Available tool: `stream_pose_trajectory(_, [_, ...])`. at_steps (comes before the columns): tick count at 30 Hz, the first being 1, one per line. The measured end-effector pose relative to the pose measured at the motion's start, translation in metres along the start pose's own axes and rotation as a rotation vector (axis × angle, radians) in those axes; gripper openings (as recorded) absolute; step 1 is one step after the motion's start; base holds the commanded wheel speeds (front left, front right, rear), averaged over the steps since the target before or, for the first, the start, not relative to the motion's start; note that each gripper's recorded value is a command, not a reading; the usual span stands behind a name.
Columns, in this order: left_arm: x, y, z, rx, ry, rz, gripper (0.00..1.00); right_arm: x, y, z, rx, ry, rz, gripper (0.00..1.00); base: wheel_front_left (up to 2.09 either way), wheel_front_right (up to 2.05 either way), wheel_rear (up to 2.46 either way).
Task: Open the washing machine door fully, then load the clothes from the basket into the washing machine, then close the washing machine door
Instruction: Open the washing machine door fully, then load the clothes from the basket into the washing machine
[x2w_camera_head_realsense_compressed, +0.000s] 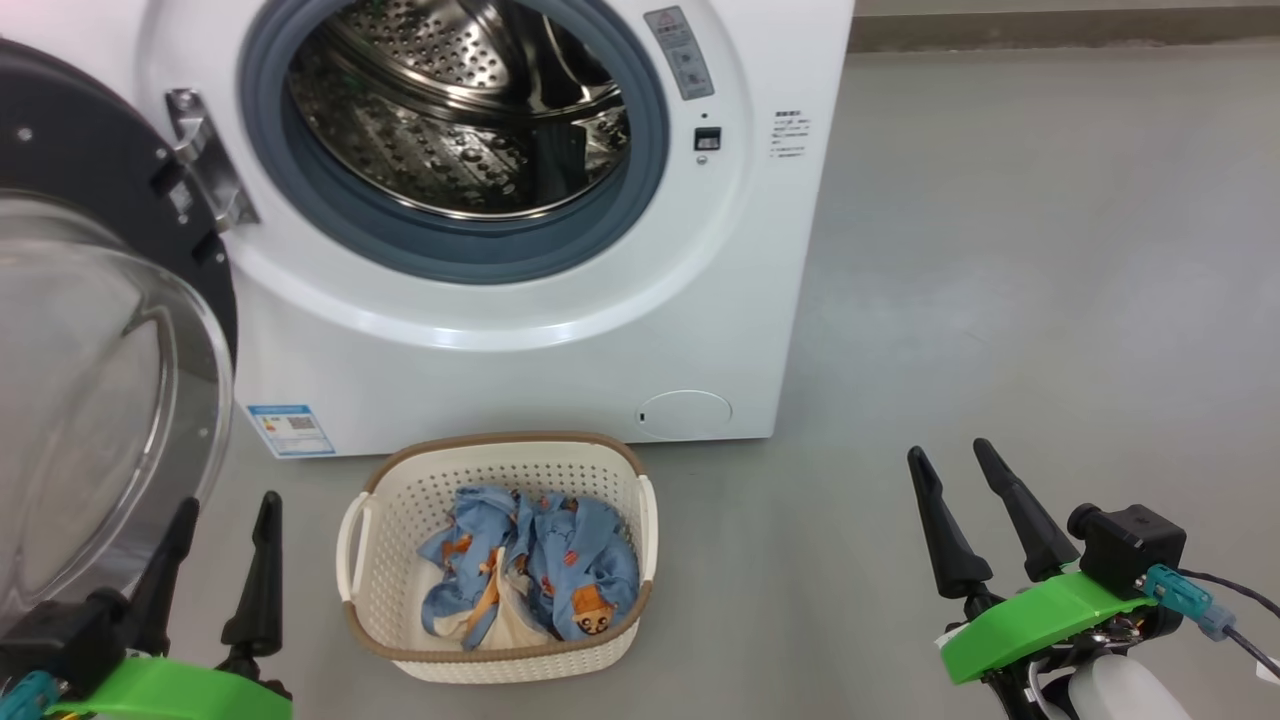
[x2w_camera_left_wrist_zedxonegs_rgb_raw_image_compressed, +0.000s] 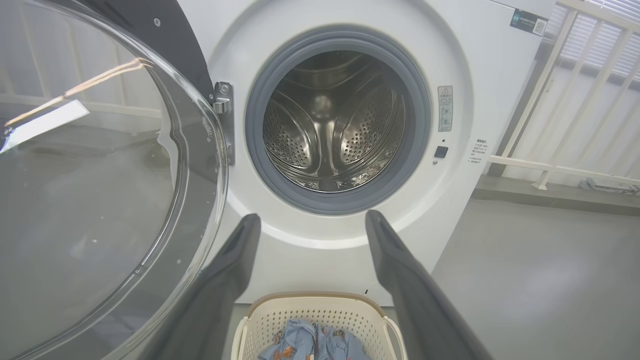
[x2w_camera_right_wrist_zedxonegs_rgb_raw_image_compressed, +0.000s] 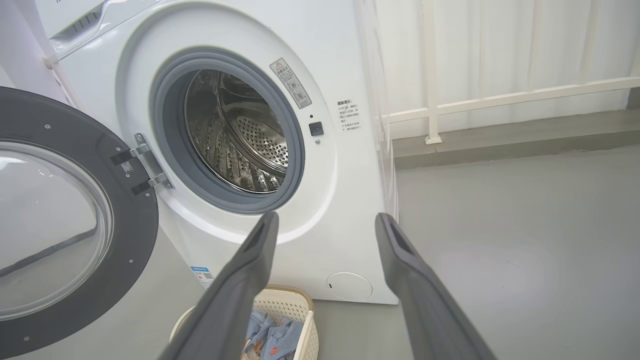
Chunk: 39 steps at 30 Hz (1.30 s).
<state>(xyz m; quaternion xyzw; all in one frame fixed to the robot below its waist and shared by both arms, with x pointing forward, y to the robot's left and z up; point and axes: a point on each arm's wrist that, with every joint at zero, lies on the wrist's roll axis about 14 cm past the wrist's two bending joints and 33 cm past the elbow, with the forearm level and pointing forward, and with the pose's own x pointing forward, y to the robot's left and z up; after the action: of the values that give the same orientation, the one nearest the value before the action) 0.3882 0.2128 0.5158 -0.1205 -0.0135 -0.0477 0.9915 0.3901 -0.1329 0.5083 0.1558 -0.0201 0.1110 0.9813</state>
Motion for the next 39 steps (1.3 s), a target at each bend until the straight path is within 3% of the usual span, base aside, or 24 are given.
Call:
stream_pose_trajectory(13, [0.006,-0.019,-0.010,-0.024,0.001,-0.041,1.00,-0.010,-0.014,0.007,-0.003,-0.017,-0.041,1.00,0.00,0.00,0.00])
stream_pose_trajectory(39, [-0.001,-0.012,-0.016,0.014,0.013,-0.038,1.00,-0.006,-0.015,0.009,-0.004,-0.024,-0.040,1.00,0.00,0.00,0.00])
